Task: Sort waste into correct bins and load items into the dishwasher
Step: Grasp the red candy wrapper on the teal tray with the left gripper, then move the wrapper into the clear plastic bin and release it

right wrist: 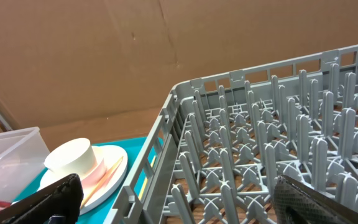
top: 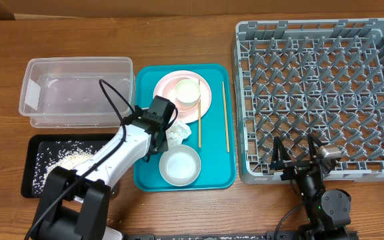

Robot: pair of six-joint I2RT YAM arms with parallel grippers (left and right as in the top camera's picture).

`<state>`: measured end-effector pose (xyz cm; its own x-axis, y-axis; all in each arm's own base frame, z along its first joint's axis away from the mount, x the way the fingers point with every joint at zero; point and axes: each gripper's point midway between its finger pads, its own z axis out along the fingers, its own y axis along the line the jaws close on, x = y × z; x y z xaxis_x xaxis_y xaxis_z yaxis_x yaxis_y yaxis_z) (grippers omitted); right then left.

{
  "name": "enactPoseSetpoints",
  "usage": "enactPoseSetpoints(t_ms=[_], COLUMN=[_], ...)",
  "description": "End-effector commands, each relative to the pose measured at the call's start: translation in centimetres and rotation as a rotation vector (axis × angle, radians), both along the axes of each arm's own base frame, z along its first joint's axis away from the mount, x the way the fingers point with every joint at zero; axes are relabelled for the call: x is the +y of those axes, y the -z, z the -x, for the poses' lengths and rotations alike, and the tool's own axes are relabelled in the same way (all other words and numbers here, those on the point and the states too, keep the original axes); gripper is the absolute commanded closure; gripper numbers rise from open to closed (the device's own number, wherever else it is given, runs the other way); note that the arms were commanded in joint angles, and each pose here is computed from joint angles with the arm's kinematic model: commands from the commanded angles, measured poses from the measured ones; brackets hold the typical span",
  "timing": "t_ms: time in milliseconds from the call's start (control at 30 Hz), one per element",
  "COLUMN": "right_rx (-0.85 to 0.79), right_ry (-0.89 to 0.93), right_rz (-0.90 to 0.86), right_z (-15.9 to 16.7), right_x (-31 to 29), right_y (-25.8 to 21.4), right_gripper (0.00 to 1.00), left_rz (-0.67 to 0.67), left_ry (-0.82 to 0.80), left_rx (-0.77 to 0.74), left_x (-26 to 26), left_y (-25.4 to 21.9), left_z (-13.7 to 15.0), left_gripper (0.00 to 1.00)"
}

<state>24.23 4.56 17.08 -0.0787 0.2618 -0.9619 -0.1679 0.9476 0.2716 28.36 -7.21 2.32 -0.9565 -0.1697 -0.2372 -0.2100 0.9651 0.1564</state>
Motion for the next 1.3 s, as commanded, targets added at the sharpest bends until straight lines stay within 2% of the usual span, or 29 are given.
enactPoseSetpoints(t_ms=[0,333,533,733,867,1033,1267], right_rx=[-0.01,-0.01,-0.01,-0.01,-0.01,-0.01,-0.01], right_ry=[0.004,0.004,0.004,0.004,0.004,0.004,0.004], right_rz=[0.002,0.002,0.002,0.002,0.002,0.002,0.002], right_z=[0.0,0.0,0.0,0.0,0.0,0.0,0.0], right_x=[-0.1,-0.1,-0.1,-0.1,-0.1,-0.1,-0.1], right_y=[0.0,0.0,0.0,0.0,0.1,0.1,0.0], right_gripper=[0.0,0.0,0.0,0.0,0.0,0.0,0.0], left_rz=[-0.017,-0.012,-0.048,-0.071,0.002,0.115,0.223], left_ry=[0.008,0.06,0.015,-0.197,-0.476,-0.567,-0.759], left_rx=[-0.022,-0.098,-0.233,-0.368,-0.434,-0.449,-0.418], left_x=[-0.2,-1.4,-0.4,3.8,9.1,11.6,14.9], left_y=[-2.1,-10.3,-15.9,-18.1,-18.2,-17.5,-14.3], left_z=[-1.4,-4.9,-7.7,-10.3,-11.3,-12.6,-13.9], left_gripper=[0.96,0.96,0.96,0.96,0.96,0.96,0.96])
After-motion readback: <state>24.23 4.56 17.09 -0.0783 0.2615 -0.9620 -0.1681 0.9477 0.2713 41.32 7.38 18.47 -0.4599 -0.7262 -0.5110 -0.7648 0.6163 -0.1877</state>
